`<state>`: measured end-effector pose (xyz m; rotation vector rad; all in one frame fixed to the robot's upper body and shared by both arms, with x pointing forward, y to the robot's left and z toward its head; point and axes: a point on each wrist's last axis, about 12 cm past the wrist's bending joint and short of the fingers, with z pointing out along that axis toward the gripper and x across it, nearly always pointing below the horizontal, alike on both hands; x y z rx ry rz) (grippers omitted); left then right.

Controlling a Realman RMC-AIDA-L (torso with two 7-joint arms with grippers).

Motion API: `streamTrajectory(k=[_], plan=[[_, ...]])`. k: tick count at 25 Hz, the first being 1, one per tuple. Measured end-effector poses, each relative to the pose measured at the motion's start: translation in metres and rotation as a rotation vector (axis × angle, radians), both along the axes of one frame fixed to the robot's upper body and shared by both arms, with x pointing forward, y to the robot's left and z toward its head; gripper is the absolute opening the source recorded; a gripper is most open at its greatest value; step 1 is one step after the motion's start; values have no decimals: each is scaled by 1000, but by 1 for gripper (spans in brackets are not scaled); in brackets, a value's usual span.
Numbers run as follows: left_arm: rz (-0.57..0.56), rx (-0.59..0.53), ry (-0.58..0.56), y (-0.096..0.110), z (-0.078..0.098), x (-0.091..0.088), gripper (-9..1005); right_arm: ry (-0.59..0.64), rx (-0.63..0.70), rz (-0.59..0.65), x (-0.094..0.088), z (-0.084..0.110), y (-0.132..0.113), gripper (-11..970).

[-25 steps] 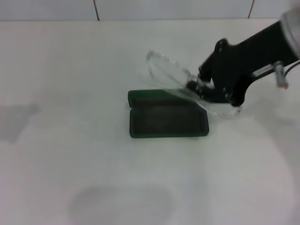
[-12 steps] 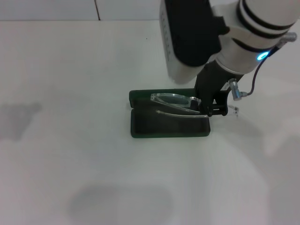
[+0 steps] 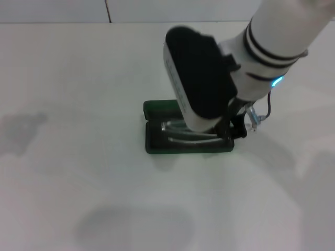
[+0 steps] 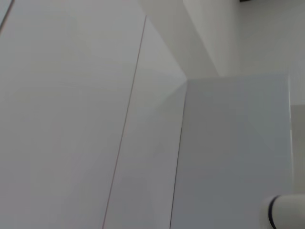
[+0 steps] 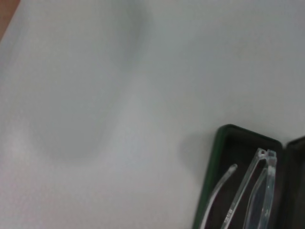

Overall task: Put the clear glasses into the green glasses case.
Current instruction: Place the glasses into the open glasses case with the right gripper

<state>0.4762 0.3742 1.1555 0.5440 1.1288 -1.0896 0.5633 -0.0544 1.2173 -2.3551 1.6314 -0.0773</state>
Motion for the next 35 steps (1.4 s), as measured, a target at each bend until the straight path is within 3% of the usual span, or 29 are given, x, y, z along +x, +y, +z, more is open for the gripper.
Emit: streamTrajectory(k=[20,35], plan=[[7,-14,20,-3,-3,3,49,-171,-27,156,-2,-52,8,114],[5,-12,34,-5,-6,3,48,-207,-10,174,-2,-61,10,115]])
